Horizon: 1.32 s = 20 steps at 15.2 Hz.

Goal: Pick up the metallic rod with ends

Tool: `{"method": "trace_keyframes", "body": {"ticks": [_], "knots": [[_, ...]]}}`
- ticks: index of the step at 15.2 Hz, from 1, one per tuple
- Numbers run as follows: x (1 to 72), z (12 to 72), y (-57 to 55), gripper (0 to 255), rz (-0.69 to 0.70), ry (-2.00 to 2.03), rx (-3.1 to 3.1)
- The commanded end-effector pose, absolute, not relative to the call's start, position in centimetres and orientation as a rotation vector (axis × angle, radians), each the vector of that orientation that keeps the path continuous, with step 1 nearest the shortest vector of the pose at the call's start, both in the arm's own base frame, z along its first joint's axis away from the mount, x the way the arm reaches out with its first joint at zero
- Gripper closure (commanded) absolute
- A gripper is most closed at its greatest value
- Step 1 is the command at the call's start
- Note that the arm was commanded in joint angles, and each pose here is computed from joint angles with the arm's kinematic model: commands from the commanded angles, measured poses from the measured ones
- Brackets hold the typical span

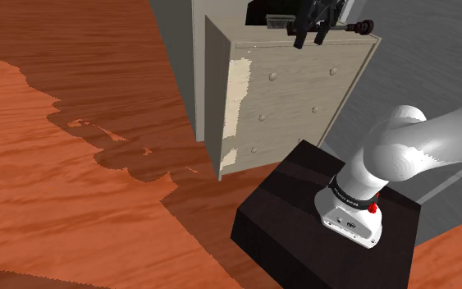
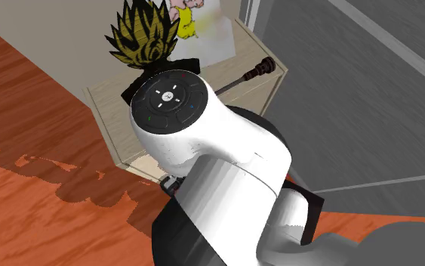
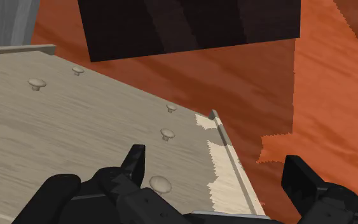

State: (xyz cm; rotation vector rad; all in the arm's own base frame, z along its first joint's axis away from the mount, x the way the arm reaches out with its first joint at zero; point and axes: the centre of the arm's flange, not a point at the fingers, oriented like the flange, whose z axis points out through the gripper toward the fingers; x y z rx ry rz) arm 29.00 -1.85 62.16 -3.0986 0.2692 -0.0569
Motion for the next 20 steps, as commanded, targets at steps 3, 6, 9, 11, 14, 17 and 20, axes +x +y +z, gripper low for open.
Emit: {"method": "trace_keyframes", "body": {"ticks": [3,6,9,11,14,17,20], "knots": [[27.9,62.3,-4.2,0,-0.051,0.1,-3.114],[26.8,62.5,-7.8,0,-0.043,-0.155,-3.121],[26.3,62.8,-11.6,0,-0.034,-0.411,-3.106],[26.3,63.0,-14.2,0,-0.028,-0.581,-3.085],[26.8,63.3,-18.0,0,-0.018,-0.833,-3.035],[28.0,63.7,-21.6,0,-0.009,-1.082,-2.965],[29.7,64.1,-25.0,0,0.001,-1.324,-2.874]]}}
